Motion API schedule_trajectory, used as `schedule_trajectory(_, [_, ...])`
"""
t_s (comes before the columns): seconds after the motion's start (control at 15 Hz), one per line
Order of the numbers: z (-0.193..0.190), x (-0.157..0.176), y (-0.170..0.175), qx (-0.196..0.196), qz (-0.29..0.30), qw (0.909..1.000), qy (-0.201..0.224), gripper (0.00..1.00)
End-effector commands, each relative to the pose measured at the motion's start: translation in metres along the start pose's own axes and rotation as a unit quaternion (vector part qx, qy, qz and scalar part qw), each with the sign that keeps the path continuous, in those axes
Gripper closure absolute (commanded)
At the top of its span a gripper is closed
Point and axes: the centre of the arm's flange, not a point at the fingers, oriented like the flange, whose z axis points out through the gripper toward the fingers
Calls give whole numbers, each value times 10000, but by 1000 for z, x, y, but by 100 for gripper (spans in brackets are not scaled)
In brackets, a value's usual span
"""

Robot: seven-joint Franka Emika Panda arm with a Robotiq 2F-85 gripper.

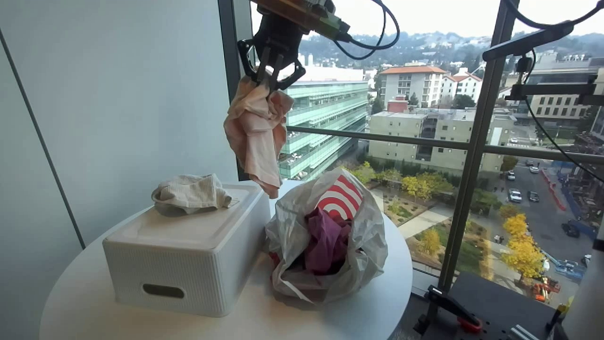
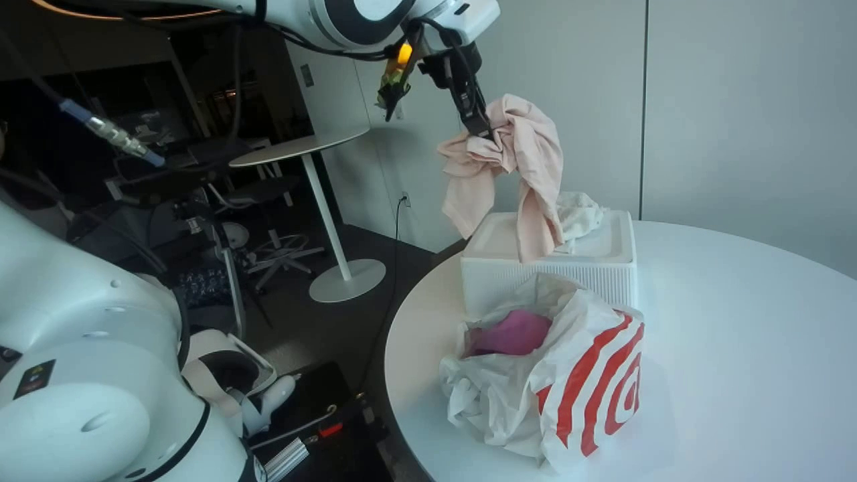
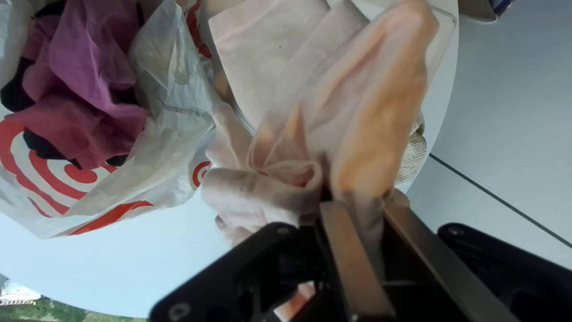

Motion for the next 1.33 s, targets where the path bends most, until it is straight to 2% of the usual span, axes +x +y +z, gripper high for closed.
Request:
schedule_trajectory(0.0, [-11, -21, 44, -51, 696, 9974, 197, 91])
schedule_trajectory(0.33, [4, -40, 86, -183, 1294, 9914, 22, 91])
schedule_trajectory(0.73, [10, -77, 119, -429, 1973, 9793, 110, 91])
schedule_trajectory(1.0, [43, -58, 135, -618, 2168, 9741, -188, 91])
schedule_trajectory(1.27, [79, -28, 155, -857, 2495, 9639, -370, 92])
